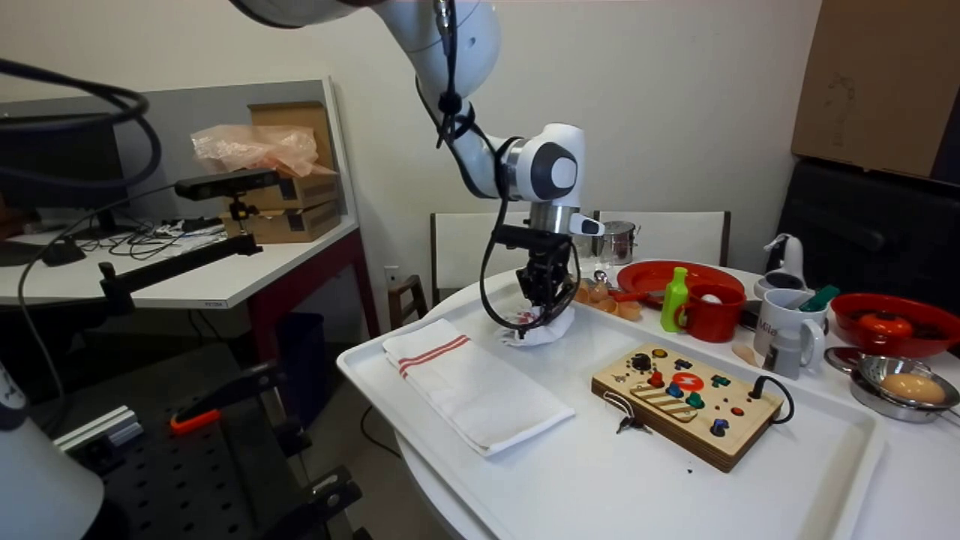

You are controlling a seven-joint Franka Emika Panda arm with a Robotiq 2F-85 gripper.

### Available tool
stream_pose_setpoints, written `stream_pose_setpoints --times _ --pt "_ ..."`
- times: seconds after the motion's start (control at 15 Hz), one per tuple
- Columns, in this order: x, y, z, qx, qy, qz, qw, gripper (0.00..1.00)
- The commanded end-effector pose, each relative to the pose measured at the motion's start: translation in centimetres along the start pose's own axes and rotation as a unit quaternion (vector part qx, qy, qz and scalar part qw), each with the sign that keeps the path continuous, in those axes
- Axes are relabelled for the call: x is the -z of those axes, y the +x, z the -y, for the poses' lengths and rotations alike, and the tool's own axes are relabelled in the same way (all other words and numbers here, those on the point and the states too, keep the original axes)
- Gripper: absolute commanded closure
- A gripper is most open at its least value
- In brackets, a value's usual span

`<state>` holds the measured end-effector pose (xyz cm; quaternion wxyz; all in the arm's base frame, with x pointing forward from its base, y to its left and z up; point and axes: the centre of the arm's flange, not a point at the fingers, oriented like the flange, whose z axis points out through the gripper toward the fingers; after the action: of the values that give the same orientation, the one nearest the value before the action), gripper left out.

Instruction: Use the white towel farthest from you to wipe the tray

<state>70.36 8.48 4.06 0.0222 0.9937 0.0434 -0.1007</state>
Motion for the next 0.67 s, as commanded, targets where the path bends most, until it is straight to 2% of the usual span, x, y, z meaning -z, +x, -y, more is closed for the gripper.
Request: stream_pose_setpoints --times 0.0,0.33,0.6 --pt "-1.0 -0.8 4.5 0.000 0.013 0.008 0.9999 0.97" --pt "-1.2 0.3 9.4 -0.029 0.016 0.005 0.9994 0.97" --pt "-1.5 1.2 10.8 -0.055 0.011 0.000 0.9984 0.97"
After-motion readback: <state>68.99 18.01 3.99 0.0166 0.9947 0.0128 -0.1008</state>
